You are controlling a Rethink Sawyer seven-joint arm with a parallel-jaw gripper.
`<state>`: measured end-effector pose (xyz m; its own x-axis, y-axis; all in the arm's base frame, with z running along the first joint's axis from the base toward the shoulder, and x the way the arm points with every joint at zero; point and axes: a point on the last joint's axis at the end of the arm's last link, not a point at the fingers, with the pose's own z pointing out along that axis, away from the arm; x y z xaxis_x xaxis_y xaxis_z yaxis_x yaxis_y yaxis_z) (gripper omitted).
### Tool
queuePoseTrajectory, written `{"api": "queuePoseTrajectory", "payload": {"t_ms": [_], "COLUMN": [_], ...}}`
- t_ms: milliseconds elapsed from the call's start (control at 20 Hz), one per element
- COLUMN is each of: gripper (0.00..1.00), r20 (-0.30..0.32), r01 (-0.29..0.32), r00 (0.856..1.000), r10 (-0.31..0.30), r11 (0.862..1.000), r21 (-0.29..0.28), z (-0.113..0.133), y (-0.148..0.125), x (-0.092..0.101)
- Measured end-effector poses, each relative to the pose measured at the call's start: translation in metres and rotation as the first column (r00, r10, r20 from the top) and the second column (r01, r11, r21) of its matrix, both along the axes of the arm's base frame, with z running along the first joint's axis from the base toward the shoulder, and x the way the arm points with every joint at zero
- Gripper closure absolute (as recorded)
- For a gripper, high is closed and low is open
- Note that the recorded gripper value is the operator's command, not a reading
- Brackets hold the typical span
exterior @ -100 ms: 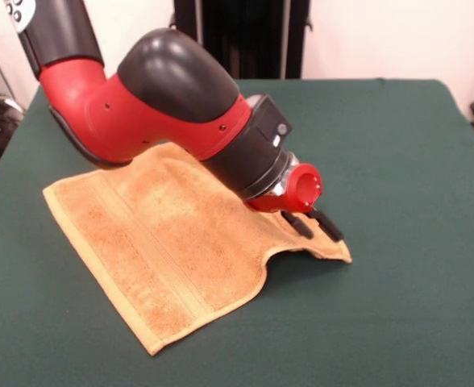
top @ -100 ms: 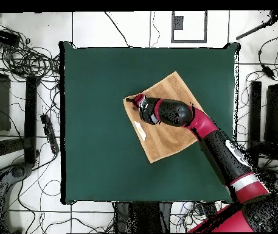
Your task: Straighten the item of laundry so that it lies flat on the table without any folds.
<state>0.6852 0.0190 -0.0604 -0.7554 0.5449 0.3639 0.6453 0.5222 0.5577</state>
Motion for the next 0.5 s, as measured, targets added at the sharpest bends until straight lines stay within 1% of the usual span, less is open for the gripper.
{"api": "queuePoseTrajectory", "payload": {"t_ms": [500], "gripper": [0.00], "r20": [0.000], "r01": [-0.005], "r00": [1.000], "r10": [0.005], "r11": [1.000], "r21": [0.001], "z": [0.0002], "y": [0.0034], "x": [-0.0004]}}
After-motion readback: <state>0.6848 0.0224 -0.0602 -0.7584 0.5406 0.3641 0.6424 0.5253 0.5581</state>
